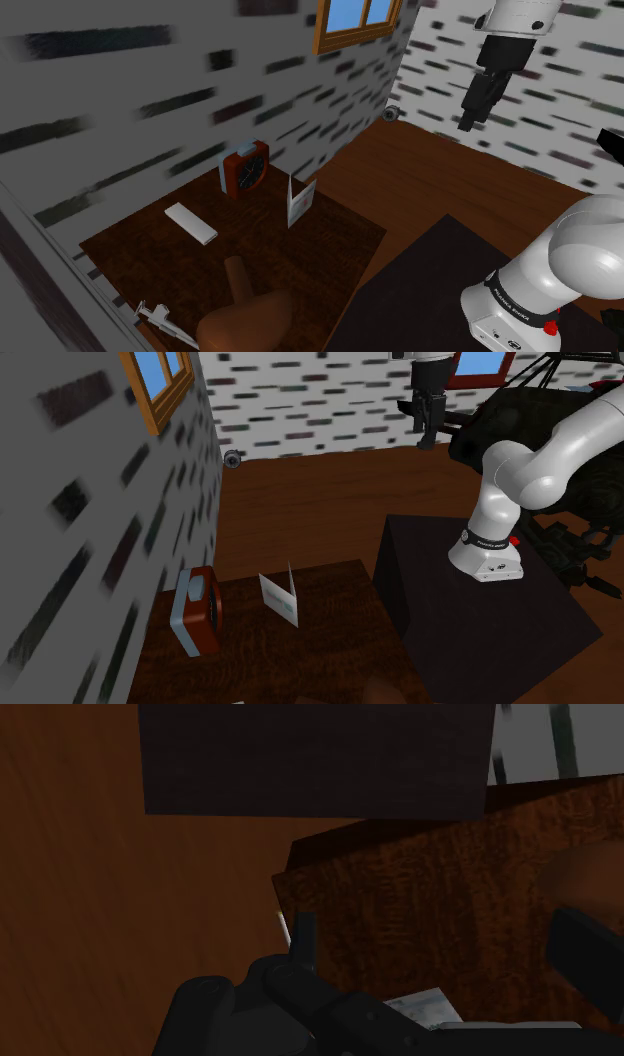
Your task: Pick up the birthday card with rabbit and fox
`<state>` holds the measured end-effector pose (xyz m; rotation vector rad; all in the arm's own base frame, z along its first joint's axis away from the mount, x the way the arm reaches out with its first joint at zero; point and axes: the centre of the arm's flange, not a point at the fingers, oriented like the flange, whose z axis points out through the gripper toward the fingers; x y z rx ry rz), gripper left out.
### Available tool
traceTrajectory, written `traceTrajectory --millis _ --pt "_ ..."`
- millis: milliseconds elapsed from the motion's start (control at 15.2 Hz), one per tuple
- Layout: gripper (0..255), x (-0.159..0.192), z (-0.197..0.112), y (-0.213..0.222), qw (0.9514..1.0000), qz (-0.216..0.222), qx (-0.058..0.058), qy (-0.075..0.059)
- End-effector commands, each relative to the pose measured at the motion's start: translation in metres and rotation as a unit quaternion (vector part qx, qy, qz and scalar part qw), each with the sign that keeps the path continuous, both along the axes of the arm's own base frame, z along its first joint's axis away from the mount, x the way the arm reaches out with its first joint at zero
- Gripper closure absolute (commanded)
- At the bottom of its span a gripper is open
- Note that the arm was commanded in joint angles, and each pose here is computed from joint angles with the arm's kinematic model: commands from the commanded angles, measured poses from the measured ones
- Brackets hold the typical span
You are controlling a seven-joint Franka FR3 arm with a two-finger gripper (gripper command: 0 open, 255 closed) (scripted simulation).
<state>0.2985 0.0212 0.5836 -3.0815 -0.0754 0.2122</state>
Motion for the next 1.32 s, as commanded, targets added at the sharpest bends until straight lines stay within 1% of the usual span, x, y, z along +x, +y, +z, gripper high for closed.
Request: traceTrajectory --millis 0,1254 --pt "0 0.0 0.0 0.0 1.0 0.0 0.0 0.0" --pt "0 0.143 -0.176 0.097 0.9996 -0.021 -0.004 -0.017"
